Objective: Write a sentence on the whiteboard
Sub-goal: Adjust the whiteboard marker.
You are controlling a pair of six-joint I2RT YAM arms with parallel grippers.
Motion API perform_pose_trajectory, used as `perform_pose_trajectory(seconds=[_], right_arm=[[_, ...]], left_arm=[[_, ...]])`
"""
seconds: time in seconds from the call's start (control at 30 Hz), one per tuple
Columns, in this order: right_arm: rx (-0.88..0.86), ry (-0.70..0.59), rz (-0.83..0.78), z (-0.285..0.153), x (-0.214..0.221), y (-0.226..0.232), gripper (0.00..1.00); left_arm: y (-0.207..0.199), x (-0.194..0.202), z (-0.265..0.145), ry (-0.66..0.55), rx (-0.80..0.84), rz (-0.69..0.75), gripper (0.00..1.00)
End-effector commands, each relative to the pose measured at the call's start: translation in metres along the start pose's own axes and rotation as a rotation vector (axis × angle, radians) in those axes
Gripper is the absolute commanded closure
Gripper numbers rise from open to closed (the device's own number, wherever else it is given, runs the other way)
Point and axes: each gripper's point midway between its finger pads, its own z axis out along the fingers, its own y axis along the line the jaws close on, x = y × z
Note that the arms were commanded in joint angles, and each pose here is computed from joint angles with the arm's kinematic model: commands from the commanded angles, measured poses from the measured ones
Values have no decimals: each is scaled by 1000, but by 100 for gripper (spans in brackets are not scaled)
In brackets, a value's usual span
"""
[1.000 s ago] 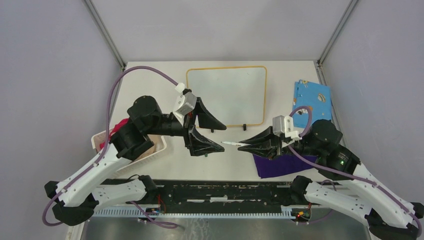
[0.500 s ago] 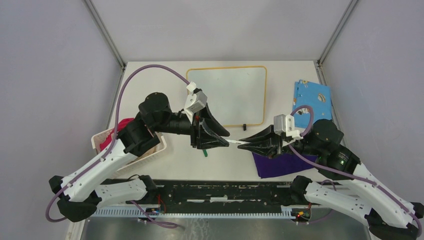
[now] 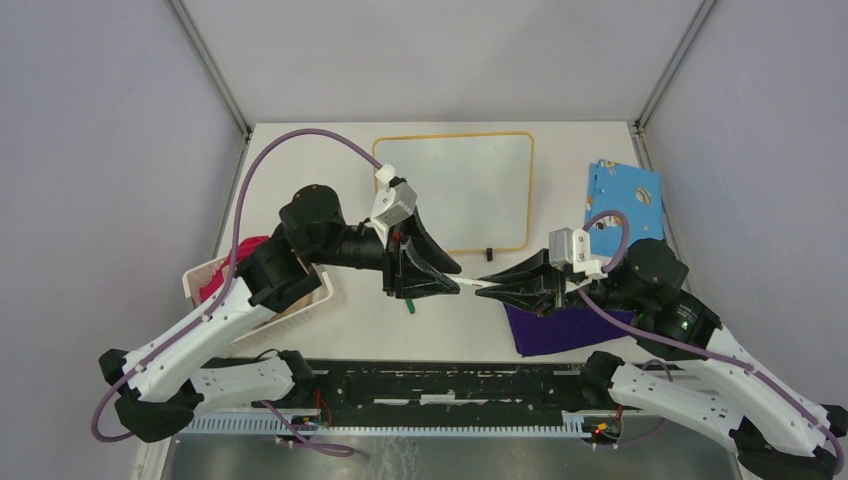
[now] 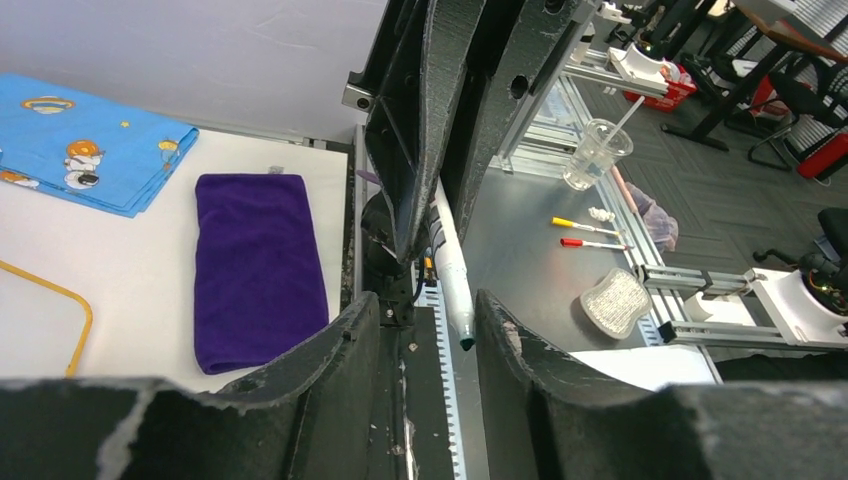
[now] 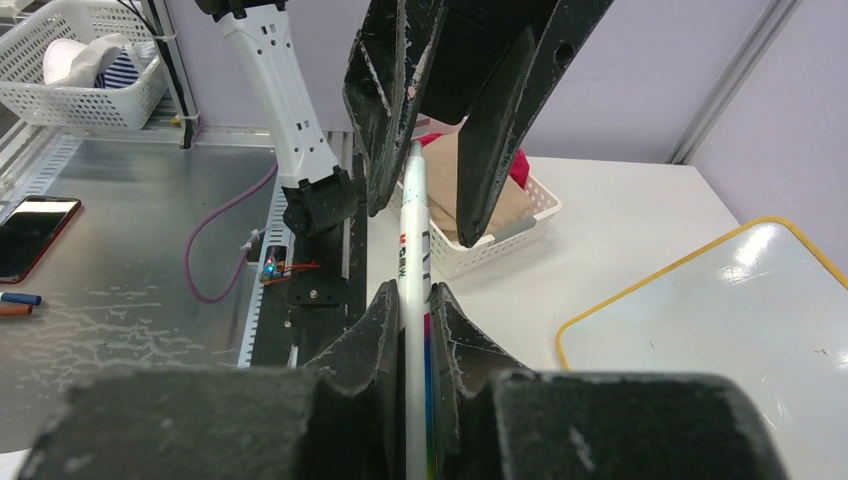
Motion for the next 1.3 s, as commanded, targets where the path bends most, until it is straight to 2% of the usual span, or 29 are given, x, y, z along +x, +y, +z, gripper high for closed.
perform_pose_trajectory(seconds=[0.0, 0.07, 0.2, 0.27, 0.37, 0.9, 1.1, 1.27], right_arm=[[12, -75, -38, -2, -26, -2, 100], [11, -75, -37, -2, -26, -1, 100], [11, -71, -34, -1, -25, -2, 100], [11, -69, -30, -1, -24, -2, 100], [11, -68, -30, -1, -24, -2, 100], [9, -64, -25, 0, -22, -2, 100], [11, -63, -22, 0, -22, -3, 100], [13, -61, -22, 0, -21, -3, 100]], left_arm=[[-12, -20, 0, -49, 28, 15, 54], [-13, -19, 1, -48, 31, 12, 52], [-14, -23, 1, -65, 20, 17, 37], [-14, -25, 0, -74, 13, 21, 35], [-13, -26, 0, -77, 8, 20, 36], [-16, -31, -1, -94, 12, 30, 56], [-18, -33, -1, -104, 13, 30, 49], [-20, -34, -2, -110, 17, 32, 49]])
